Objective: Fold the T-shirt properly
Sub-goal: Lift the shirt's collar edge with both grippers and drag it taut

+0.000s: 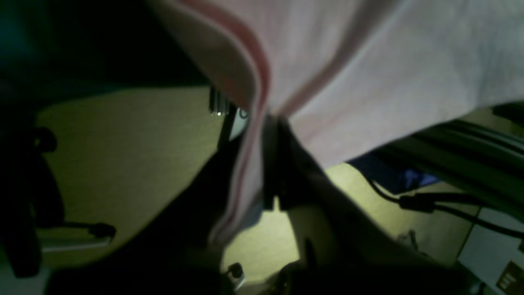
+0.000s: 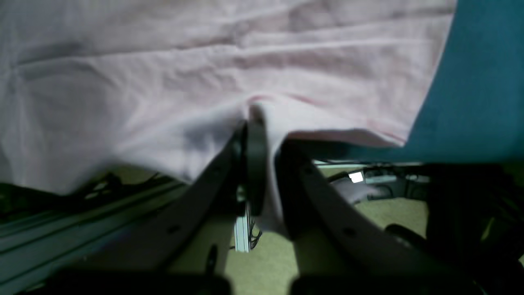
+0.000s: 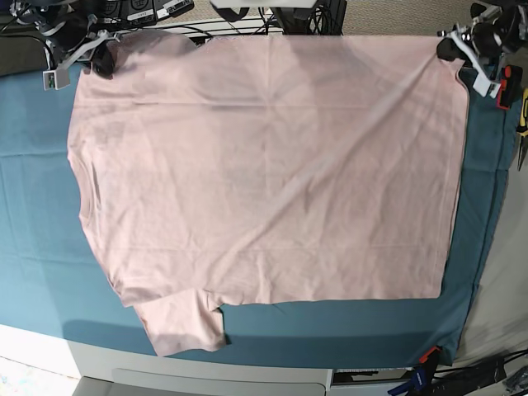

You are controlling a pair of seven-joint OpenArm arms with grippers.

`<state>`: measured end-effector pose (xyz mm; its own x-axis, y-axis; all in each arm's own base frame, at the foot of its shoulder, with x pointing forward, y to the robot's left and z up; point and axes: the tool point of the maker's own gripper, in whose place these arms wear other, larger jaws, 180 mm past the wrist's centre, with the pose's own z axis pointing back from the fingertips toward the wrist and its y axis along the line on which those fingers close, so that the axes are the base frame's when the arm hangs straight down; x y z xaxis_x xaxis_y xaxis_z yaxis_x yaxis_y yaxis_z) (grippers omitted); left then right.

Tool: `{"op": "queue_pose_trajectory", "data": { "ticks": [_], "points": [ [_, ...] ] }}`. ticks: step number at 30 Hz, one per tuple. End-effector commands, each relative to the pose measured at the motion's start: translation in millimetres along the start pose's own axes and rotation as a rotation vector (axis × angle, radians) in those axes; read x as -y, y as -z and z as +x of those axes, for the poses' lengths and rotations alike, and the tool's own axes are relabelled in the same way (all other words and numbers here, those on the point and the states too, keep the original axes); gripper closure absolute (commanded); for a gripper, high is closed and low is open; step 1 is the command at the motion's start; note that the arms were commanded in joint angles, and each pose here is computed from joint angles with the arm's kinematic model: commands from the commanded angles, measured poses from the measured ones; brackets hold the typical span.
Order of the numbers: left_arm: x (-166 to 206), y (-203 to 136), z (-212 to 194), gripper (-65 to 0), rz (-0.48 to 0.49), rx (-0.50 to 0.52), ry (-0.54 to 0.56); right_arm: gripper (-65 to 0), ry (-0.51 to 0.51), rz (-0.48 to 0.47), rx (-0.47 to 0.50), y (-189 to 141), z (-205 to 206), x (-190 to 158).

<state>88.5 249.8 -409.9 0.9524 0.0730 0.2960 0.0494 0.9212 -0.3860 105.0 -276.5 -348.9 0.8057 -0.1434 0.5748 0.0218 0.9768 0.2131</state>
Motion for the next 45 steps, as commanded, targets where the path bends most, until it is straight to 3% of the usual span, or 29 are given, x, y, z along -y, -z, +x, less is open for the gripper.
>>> {"op": "queue_pose_trajectory", "data": {
  "ticks": [1, 14, 34, 38, 45],
  "points": [
    [-1, -6, 7, 0.0, 0.005, 0.013, 0.020, 0.0, -0.016, -0.003, 0.020, -7, 8, 2],
    [1, -6, 6, 0.0, -0.004, 0.009, 0.016, 0.0, 0.045, -0.134, 0.011, -52, 2, 44],
    [9, -12, -6, 0.0, -0.005, -0.022, 0.038, 0.0, 0.105, -0.137, -0.028, -56, -20, 39],
    [14, -13, 7, 0.0, -0.010, 0.019, 0.065, 0.0, 0.118, -0.118, 0.005, -54, -13, 36],
    [31, -17, 64, 0.0, -0.035, 0.164, 0.197, 0.0, 0.091, -0.110, 0.121, -39, 24, 36]
  ]
}}
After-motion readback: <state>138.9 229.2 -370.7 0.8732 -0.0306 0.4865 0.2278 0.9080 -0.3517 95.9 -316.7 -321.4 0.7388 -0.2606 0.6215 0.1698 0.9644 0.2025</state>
